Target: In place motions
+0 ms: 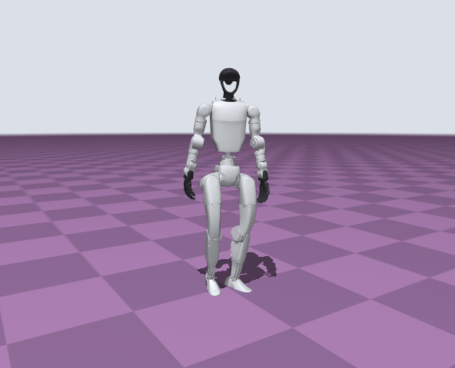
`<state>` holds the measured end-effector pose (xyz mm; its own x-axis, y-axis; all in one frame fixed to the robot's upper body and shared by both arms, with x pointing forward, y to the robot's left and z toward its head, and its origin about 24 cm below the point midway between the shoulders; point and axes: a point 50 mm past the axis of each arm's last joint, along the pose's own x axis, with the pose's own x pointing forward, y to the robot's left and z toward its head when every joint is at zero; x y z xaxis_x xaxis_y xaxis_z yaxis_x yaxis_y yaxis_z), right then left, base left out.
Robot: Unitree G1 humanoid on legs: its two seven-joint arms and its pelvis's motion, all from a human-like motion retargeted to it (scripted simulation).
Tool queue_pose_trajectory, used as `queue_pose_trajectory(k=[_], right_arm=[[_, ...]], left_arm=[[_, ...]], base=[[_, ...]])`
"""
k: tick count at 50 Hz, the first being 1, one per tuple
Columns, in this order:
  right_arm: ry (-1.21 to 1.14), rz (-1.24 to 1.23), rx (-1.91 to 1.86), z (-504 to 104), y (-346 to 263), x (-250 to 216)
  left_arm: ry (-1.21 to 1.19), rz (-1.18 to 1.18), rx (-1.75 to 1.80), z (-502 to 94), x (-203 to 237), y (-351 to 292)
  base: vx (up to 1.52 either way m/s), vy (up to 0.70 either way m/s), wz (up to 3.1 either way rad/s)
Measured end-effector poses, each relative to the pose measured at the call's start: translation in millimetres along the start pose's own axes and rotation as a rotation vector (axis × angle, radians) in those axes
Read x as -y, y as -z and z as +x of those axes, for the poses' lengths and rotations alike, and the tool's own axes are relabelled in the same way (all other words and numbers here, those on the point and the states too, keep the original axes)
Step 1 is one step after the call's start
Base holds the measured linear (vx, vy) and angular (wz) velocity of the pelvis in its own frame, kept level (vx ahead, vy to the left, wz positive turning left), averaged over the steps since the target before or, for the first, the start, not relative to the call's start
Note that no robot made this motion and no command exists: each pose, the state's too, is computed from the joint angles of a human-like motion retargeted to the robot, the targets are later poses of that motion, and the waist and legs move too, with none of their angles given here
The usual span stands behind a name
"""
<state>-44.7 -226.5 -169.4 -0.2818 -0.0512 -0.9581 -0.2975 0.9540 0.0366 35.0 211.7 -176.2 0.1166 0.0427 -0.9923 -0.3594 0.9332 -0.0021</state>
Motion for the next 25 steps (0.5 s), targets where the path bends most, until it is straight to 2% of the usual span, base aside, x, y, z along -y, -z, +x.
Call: queue_pose_trajectory(k=[4,8,12,17,21,25], right_arm=[[0.022,-0.009,0.117,-5,-38,2],[0.032,-0.055,0.379,-36,-121,18],[0.134,-0.179,0.544,-64,-166,33],[0.205,-0.195,0.599,-64,-164,34],[0.131,-0.217,0.593,-64,-167,24],[0.075,-0.193,0.507,-44,-138,11]], left_arm=[[-0.022,-0.105,-0.153,-5,-9,54],[0.024,-0.227,-0.130,-4,-2,46],[0.063,-0.235,-0.191,-7,-4,63],[-0.016,-0.250,-0.316,-21,-20,114],[-0.017,-0.293,-0.332,-21,-19,113],[-0.033,-0.301,-0.327,-22,-19,119]], base=[[-0.01,-0.11,-0.49],[-0.56,-0.20,0.39],[-0.08,-0.06,-0.51],[0.25,0.07,-0.29],[-0.04,0.05,0.18],[0.18,0.11,-0.03]])
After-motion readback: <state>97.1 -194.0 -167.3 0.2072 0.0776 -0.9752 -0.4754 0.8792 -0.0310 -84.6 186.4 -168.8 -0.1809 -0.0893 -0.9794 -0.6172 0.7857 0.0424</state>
